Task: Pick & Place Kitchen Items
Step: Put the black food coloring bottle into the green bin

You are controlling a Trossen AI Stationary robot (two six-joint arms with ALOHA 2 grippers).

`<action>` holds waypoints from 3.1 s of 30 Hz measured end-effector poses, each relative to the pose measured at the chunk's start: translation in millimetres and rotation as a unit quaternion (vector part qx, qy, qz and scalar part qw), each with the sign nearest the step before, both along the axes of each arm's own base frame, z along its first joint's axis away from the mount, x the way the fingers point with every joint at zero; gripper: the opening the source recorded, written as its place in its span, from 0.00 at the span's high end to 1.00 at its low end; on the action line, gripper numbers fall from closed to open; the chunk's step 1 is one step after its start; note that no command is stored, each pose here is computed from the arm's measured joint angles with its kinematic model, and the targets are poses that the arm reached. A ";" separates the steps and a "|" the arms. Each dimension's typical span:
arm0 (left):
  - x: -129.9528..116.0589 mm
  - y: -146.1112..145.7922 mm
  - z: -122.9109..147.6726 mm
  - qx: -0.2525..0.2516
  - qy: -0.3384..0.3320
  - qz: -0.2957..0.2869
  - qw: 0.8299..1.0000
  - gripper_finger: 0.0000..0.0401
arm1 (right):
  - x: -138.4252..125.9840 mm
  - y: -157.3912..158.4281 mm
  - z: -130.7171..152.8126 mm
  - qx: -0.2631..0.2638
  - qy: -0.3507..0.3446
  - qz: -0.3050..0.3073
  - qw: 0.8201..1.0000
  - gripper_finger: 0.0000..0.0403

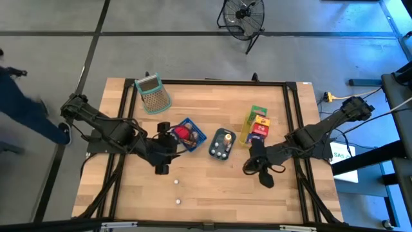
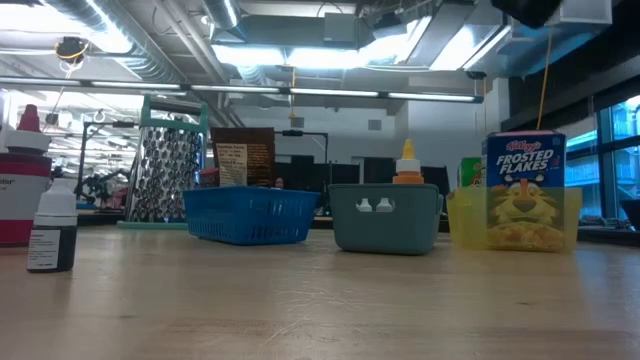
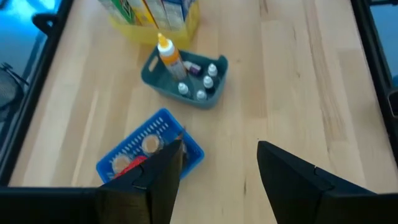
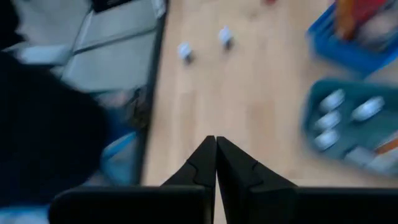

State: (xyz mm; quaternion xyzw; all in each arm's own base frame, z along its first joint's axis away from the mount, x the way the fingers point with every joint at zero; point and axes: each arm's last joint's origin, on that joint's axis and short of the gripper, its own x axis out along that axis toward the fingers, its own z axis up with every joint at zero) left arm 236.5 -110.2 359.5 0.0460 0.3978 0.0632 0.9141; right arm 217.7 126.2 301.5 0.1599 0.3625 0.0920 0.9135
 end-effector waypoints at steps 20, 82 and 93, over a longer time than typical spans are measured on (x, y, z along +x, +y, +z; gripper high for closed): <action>-11.6 -19.8 -0.2 0.008 -0.005 -0.026 1.000 0.49 | 55.7 9.4 -29.6 -0.123 -0.090 -0.035 0.988 0.70; -125.0 -50.2 -140.3 0.012 0.217 0.149 0.965 0.49 | 78.7 17.9 -26.0 -0.195 -0.207 -0.049 0.958 0.43; -110.5 -92.5 -136.4 -0.126 0.115 0.003 0.985 0.49 | 78.2 17.7 -27.3 -0.199 -0.200 -0.047 0.958 0.43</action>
